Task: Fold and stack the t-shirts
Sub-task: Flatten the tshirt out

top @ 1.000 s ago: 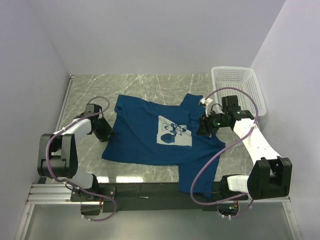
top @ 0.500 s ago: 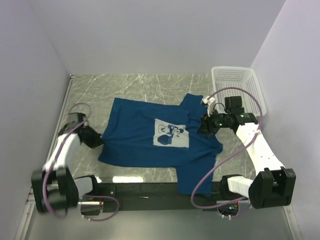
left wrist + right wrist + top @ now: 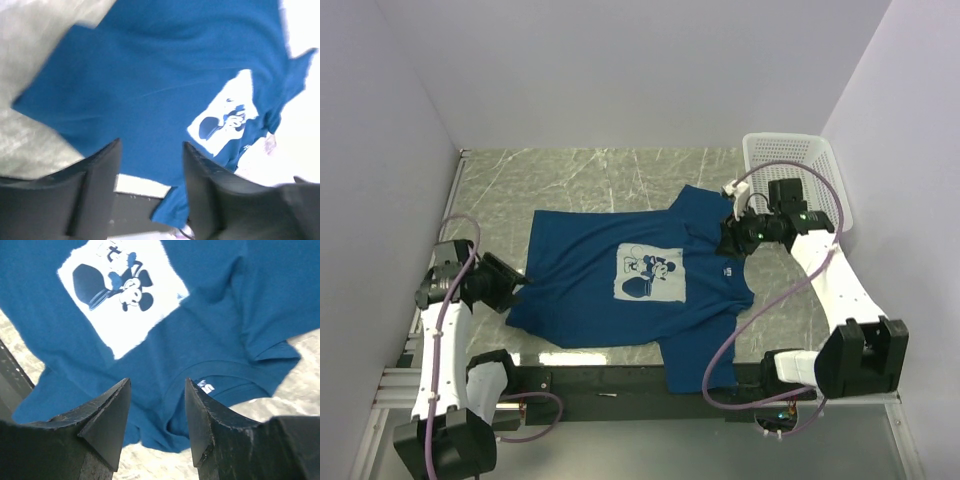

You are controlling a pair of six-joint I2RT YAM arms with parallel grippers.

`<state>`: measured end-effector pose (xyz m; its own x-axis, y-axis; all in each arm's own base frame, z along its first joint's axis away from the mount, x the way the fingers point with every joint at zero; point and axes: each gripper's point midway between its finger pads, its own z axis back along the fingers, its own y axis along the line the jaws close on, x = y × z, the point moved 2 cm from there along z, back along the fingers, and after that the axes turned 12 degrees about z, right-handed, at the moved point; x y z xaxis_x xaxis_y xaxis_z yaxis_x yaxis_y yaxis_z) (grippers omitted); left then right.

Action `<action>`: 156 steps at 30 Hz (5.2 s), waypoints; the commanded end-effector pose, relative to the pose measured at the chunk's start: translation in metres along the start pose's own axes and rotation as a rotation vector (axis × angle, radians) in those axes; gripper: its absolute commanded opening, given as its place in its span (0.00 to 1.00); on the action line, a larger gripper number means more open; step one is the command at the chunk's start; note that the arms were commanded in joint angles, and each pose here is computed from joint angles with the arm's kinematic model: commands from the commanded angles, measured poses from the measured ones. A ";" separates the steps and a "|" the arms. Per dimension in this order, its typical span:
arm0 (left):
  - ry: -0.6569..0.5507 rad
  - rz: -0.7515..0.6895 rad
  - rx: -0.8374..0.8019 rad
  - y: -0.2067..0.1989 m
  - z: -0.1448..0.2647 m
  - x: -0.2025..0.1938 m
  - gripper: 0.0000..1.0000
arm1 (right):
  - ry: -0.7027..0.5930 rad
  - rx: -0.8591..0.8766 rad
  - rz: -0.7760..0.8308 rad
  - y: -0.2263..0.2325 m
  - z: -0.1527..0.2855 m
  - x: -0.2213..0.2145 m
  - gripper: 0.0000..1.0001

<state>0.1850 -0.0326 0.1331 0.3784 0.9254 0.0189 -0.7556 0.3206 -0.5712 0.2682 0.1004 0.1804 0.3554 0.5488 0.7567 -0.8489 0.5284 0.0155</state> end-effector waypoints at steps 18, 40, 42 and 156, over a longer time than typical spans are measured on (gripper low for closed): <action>-0.053 -0.383 -0.415 -0.128 -0.018 0.064 0.82 | 0.399 -0.704 -0.187 -0.163 -0.079 0.001 0.57; -0.080 -0.433 -0.310 -0.095 -0.060 0.075 0.81 | 0.556 -0.425 -0.194 -0.195 -0.181 -0.011 0.37; -0.081 -0.434 -0.306 -0.094 -0.060 0.075 0.81 | 0.549 -0.417 -0.183 -0.200 -0.192 -0.004 0.36; -0.044 -0.397 -0.214 -0.078 -0.082 0.080 0.79 | 0.114 -0.122 -0.918 -0.245 -0.220 0.008 0.29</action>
<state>0.3117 -0.0025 0.1047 0.5897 0.7595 0.2748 -0.4556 0.5938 -0.6632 0.5645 0.1119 0.0432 0.9075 -0.0815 0.4120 -0.1484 0.8555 0.4961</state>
